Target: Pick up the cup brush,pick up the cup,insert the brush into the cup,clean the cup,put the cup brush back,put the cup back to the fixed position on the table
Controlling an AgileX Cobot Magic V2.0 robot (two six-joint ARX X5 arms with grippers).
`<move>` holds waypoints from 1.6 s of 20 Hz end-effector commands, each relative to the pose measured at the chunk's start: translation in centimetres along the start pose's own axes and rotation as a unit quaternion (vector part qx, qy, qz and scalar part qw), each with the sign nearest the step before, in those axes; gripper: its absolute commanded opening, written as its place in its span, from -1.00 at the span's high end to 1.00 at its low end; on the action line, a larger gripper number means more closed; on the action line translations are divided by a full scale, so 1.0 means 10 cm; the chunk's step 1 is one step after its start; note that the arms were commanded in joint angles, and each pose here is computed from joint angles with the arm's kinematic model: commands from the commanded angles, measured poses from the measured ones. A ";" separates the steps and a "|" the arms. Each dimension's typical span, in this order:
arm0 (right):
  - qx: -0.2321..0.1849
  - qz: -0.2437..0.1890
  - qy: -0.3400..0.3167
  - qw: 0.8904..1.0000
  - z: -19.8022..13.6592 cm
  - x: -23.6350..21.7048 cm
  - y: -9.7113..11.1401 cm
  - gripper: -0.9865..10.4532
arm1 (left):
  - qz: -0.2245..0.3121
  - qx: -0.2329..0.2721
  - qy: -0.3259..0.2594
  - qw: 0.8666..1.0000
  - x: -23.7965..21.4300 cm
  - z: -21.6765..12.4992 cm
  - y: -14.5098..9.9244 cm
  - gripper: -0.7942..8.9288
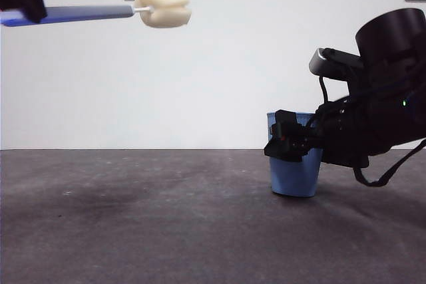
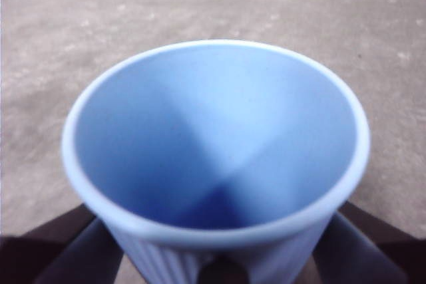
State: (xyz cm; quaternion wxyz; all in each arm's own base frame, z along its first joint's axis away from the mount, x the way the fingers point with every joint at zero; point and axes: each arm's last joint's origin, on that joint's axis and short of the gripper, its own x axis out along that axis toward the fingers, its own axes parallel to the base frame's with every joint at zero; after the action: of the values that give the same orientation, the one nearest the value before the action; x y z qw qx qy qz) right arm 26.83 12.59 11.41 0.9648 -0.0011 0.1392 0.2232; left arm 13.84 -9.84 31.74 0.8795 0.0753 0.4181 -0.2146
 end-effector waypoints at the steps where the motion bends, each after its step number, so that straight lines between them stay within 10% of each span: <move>1: -0.020 0.010 -0.011 1.000 0.19 -0.09 0.07 0.86 | 0.001 0.035 0.011 0.999 0.00 -0.03 0.00 0.85; 7: -0.146 0.010 0.154 0.977 0.61 -0.45 0.28 0.86 | 0.001 0.145 0.029 0.989 0.04 -0.04 0.00 0.85; 17: -0.360 0.055 0.345 0.865 0.72 -0.72 0.59 0.86 | -0.027 0.294 0.165 0.941 0.44 -0.07 -0.03 0.85; 20: -0.425 0.047 0.358 0.830 0.69 -0.75 0.64 0.86 | -0.066 0.296 0.175 0.937 0.51 -0.07 -0.08 0.85; 32: -0.565 0.071 0.343 0.747 0.64 -0.80 0.88 0.86 | -0.106 0.332 0.188 0.918 0.61 -0.10 -0.30 0.85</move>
State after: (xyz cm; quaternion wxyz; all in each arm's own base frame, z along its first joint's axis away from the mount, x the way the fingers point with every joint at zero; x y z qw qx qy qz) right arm 17.81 17.19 20.39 0.6651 -0.6023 0.3140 0.3102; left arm 15.12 -13.94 26.76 0.6850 0.3550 0.4867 -0.4097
